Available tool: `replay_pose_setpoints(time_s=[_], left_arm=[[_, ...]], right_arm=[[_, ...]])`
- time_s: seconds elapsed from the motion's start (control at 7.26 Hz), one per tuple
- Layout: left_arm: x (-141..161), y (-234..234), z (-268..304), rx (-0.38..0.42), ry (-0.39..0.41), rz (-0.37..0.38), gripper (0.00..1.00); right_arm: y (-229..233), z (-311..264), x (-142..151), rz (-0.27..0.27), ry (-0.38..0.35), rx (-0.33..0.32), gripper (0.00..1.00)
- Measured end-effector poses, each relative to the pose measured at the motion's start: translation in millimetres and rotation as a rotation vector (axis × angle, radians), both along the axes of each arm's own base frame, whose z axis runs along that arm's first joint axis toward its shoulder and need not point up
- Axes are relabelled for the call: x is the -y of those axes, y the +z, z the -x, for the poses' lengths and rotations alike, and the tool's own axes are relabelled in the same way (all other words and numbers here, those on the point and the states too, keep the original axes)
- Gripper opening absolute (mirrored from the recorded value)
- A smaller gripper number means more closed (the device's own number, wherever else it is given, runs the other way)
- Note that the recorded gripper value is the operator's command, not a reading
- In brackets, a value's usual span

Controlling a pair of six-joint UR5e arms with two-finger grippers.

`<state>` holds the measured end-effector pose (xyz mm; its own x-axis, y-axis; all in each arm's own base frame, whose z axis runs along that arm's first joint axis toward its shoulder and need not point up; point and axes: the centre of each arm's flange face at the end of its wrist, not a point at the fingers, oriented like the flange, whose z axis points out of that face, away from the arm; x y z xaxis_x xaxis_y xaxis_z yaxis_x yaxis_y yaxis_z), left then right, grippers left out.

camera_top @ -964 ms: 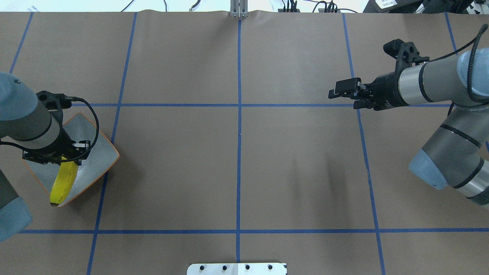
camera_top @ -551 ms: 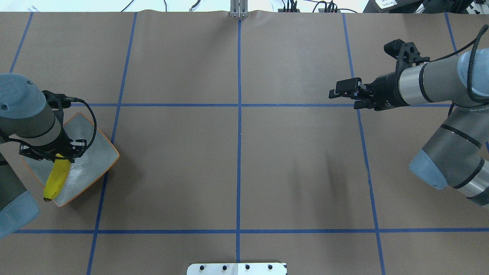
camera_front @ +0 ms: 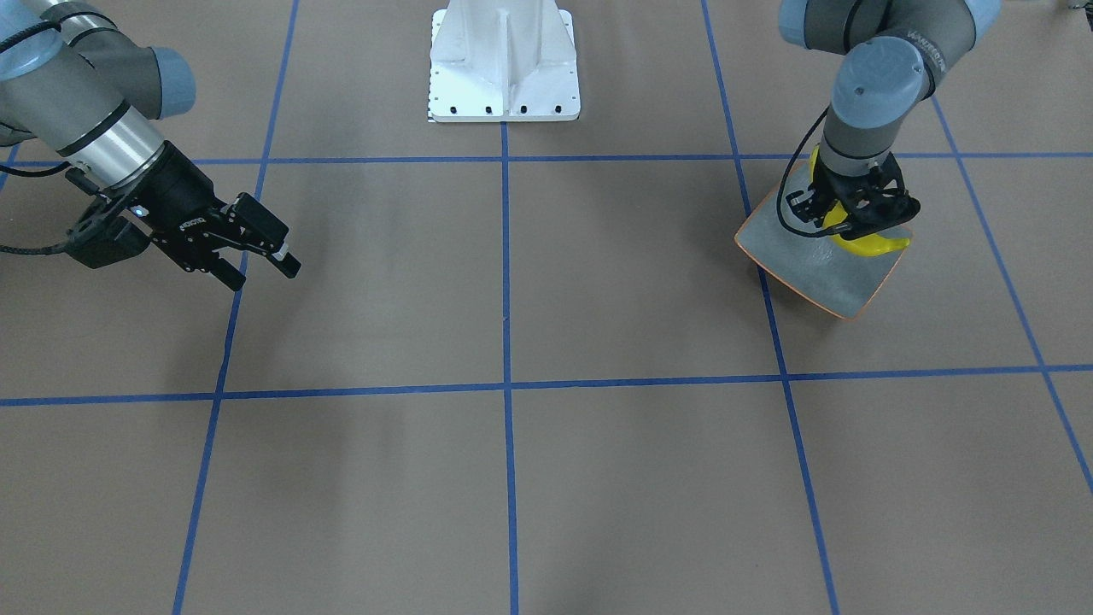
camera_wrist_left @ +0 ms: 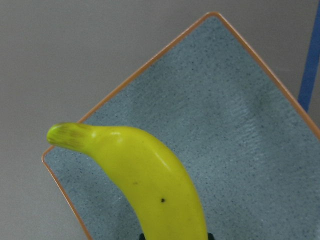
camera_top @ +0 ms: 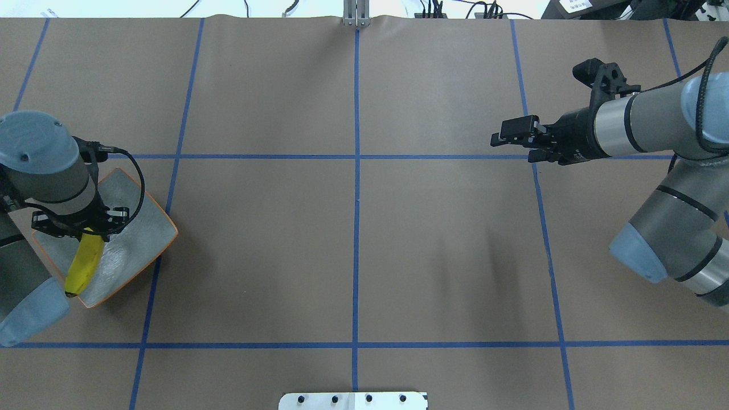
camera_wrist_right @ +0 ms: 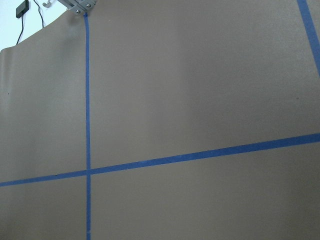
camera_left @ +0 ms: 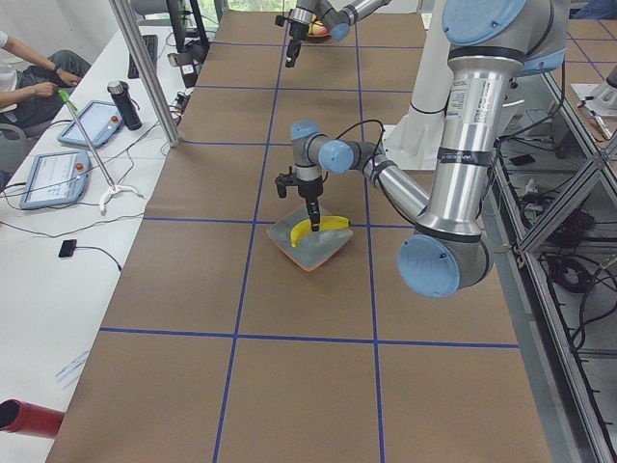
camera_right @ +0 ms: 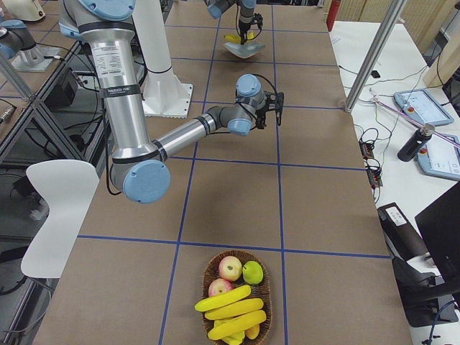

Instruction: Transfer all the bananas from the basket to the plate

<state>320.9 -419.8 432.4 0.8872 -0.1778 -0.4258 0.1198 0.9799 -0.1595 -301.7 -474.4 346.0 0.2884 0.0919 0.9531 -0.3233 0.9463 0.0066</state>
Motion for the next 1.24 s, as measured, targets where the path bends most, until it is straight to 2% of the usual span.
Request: replay_pose_setpoints(time_s=[0.14, 0.28, 0.69, 1.1, 1.24], left_arm=[[5.6, 3.1, -4.6, 0.01, 0.001, -0.002, 0.75], [12.0, 4.2, -8.8, 0.018, -0.002, -0.005, 0.99], [21.0, -1.6, -8.7, 0.017, -0.011, -0.022, 0.99], [27.1, -53.9, 13.7, -0.077, -0.03, -0.095, 1.0], [30.2, -74.6, 13.6, -0.115, -0.036, -0.111, 1.0]], right_arm=[[1.5, 0.0, 1.3, 0.001, 0.009, -0.005, 1.0], [3.4, 0.3, 2.5, 0.003, 0.015, -0.01, 1.0], [14.9, -2.8, 1.7, 0.011, 0.025, -0.026, 1.0], [49.2, -40.9, -0.2, 0.035, 0.092, -0.074, 1.0], [74.7, -71.0, -5.2, 0.038, 0.113, -0.117, 1.0]])
